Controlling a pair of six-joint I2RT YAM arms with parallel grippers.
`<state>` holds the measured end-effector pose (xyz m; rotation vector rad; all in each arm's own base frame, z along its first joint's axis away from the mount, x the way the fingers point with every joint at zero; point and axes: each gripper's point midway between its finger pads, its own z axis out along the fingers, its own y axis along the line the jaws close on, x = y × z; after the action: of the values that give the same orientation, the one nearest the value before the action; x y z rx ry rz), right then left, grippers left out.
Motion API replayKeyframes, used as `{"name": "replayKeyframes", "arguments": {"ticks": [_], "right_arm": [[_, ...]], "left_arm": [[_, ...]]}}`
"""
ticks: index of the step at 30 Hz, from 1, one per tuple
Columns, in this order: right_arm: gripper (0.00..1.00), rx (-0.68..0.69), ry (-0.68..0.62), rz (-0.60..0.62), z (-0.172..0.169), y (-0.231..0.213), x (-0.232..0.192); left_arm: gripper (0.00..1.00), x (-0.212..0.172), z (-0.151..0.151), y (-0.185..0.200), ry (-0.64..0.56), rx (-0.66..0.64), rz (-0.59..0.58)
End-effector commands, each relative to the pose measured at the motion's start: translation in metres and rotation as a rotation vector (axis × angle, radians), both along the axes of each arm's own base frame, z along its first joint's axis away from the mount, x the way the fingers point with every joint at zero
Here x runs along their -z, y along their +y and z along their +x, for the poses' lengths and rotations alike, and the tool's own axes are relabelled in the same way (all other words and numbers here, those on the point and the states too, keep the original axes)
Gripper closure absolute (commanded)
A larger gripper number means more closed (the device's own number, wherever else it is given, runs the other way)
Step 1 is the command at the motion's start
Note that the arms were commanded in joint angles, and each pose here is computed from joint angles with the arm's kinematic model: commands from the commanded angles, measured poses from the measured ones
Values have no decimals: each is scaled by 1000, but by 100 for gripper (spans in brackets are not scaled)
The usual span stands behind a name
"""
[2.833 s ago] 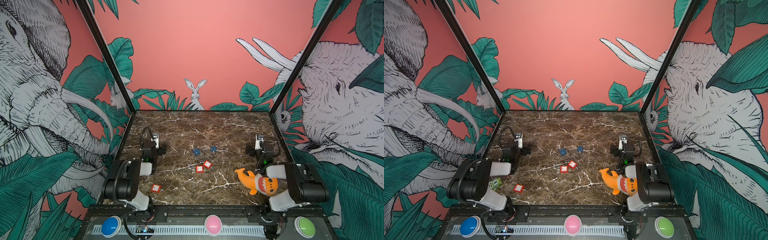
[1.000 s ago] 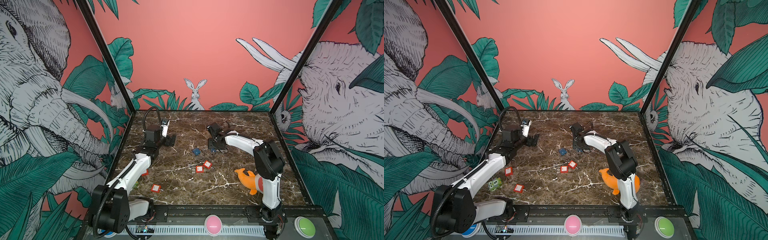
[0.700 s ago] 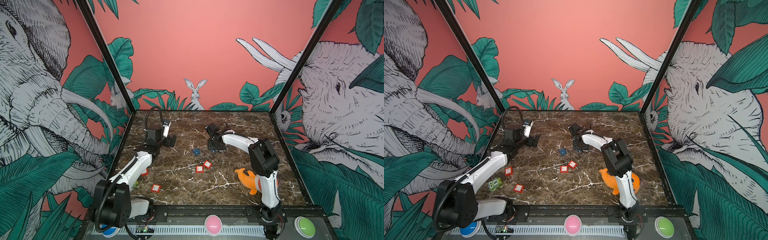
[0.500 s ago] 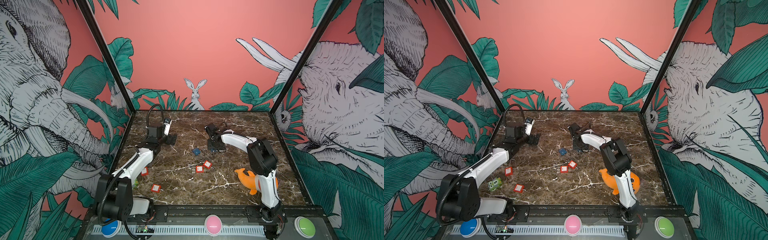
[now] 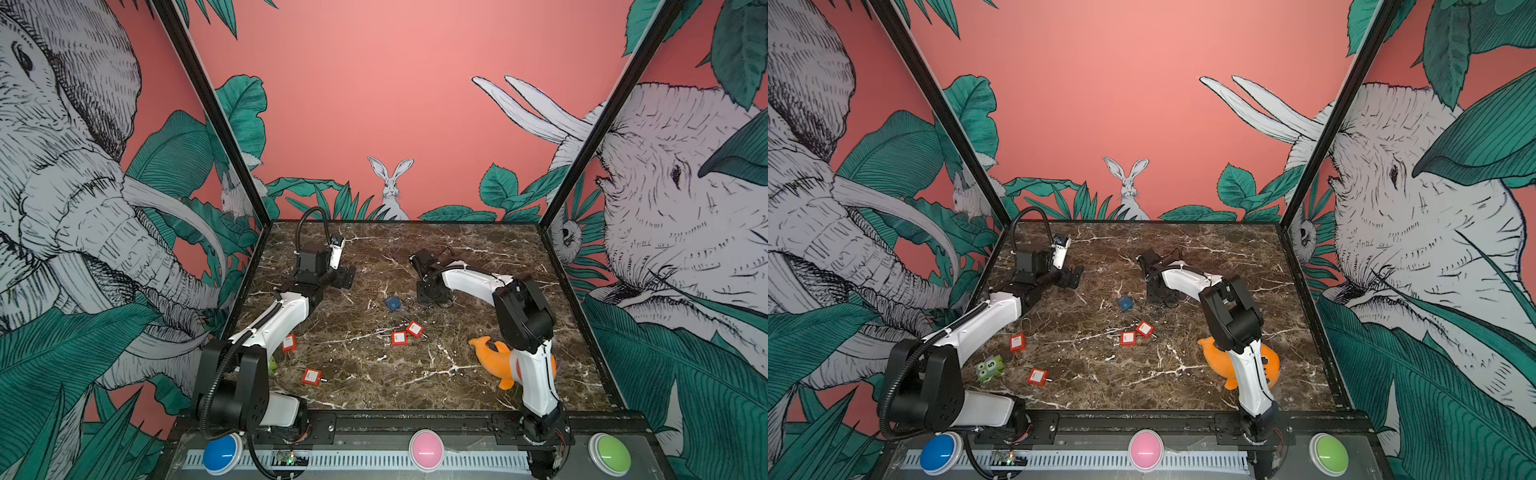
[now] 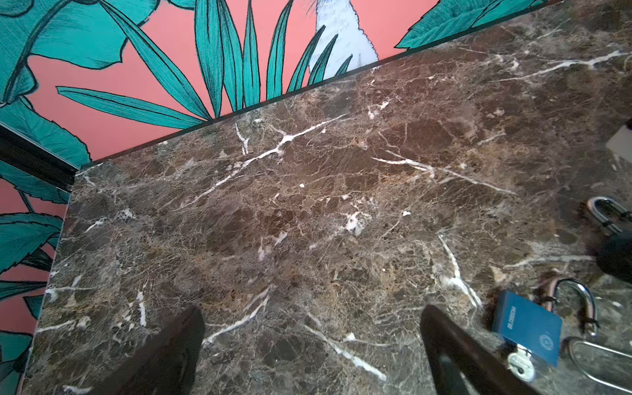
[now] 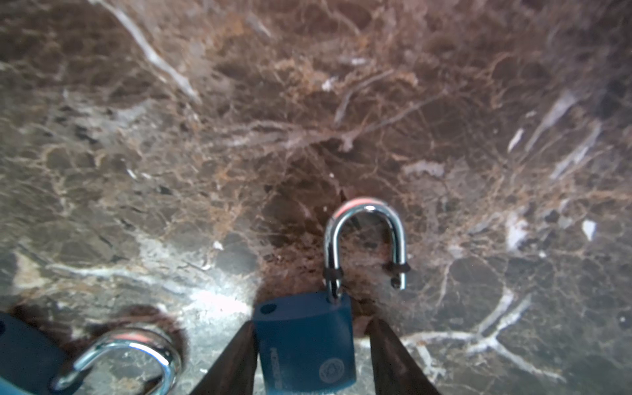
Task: Lock with the key
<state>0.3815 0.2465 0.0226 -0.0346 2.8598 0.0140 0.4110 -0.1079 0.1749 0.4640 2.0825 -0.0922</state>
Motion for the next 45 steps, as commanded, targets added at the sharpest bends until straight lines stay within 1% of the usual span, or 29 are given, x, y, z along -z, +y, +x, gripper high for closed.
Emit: {"name": "replayKeyframes", "arguments": {"ticks": [1,4,9,12,15,16,18,19,21,23,25,26,27,29,30,31,32,33,36,39,43,45], "right_arm": [[46,-2,53,-32,-15,-7,13],[47,-18,53,-30,-13,-5,14],[55,-46,56,-32,-14,-4,14],[63,-77,47,-20,-14,-2,11],[72,-141,17,-1,-12,5,6],[74,-166,4,3,-10,7,2],[83,-244,-43,9,-5,11,-12],[84,-277,-72,3,-2,12,-21],[89,-391,-147,-6,5,16,-44],[90,-540,-212,18,4,26,-69],[90,-669,-280,32,1,33,-94],[92,-742,-316,51,-3,37,-106],[94,-830,-351,95,-12,43,-120],[94,-953,-449,228,-27,53,-146],[93,-990,-498,284,-34,52,-154],[93,-1019,-534,320,-39,52,-158],[92,-1050,-597,343,-43,50,-172],[93,-1084,-623,349,-47,48,-176],[94,-1157,-614,337,-55,44,-183],[93,-1214,-589,363,-64,45,-192],[92,-1326,-629,401,-79,50,-199],[92,-1342,-656,418,-82,51,-205]], "left_arm": [[1,-19,8,-7,-48,2,-38],[1,-19,9,-9,-47,1,-46],[1,-20,10,-11,-49,0,-47],[1,-20,10,-12,-50,-2,-48],[1,-21,10,-14,-52,-1,-57],[1,-21,10,-15,-50,3,-63],[1,-23,10,-19,-49,20,-79],[1,-25,10,-22,-54,36,-87],[1,-34,7,-33,-84,111,-102],[2,-46,2,-45,-152,206,-101],[3,-57,-8,-59,-236,330,-95],[5,-62,-16,-69,-286,417,-87],[7,-68,-24,-78,-329,492,-92],[8,-74,-35,-91,-344,588,-139],[9,-76,-44,-99,-332,656,-168],[10,-76,-48,-103,-317,694,-179],[12,-75,-54,-108,-312,739,-190],[16,-76,-59,-112,-316,779,-200],[29,-76,-73,-123,-337,900,-230],[41,-77,-87,-135,-356,1025,-250],[42,-73,-93,-150,-378,1094,-199],[42,-76,-93,-155,-407,1110,-187]]}}
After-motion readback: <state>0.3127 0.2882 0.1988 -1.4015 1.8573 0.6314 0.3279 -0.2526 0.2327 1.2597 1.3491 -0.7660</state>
